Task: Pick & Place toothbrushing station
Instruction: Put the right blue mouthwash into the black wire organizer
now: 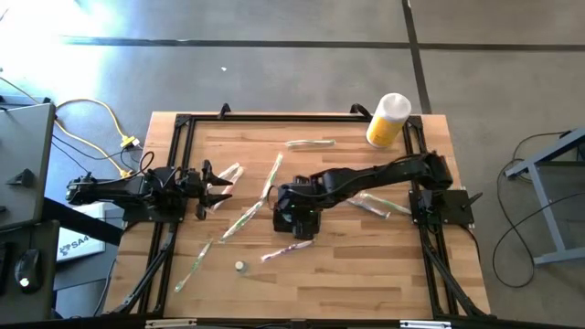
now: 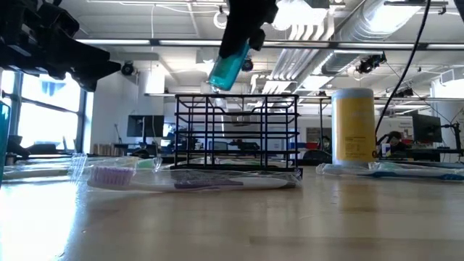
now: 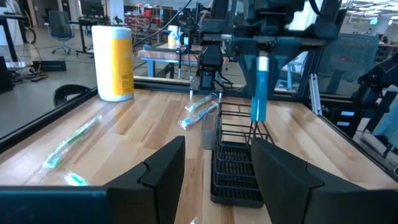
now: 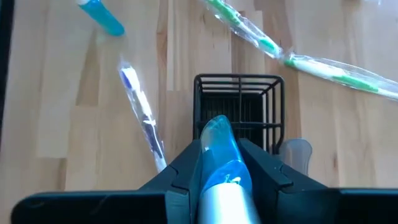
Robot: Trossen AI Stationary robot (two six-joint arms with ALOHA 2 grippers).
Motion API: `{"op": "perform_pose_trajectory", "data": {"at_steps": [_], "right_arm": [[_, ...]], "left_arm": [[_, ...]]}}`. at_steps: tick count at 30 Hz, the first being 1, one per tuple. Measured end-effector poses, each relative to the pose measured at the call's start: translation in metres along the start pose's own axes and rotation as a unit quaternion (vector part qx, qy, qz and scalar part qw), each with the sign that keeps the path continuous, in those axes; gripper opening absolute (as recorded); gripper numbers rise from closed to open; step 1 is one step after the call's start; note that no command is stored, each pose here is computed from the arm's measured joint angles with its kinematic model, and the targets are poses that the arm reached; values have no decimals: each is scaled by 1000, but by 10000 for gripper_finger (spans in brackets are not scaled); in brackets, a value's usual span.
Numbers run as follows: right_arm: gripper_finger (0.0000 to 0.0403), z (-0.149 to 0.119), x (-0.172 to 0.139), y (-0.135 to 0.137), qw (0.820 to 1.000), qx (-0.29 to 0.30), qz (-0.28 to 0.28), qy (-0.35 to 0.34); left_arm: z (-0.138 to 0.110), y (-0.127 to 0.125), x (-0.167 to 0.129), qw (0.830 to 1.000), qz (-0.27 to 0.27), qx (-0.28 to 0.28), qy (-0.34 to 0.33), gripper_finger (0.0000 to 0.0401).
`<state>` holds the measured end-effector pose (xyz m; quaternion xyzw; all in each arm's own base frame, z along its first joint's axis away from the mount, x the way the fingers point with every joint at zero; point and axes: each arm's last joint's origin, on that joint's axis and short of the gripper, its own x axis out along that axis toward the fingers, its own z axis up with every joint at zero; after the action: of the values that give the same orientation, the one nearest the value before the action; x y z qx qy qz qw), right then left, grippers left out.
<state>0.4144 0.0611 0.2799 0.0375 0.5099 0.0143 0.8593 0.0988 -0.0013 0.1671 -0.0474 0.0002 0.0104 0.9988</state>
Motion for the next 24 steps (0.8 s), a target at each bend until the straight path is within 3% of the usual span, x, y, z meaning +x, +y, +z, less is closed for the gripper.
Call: {"op": "perform_pose_trajectory", "data": {"at_steps": [8,18,24], "right_arm": [[77,-1,23,-8,998,13,-11,57],[77,-2,20,-5,998,21,-33,54],[77,-3,34,-11,997,18,-37,69]], "left_arm": [[0,0,0,1000,-1,0,0,181],[0,0,0,1000,-7,0,3,181],[0,0,0,1000,-7,0,3,181]]}}
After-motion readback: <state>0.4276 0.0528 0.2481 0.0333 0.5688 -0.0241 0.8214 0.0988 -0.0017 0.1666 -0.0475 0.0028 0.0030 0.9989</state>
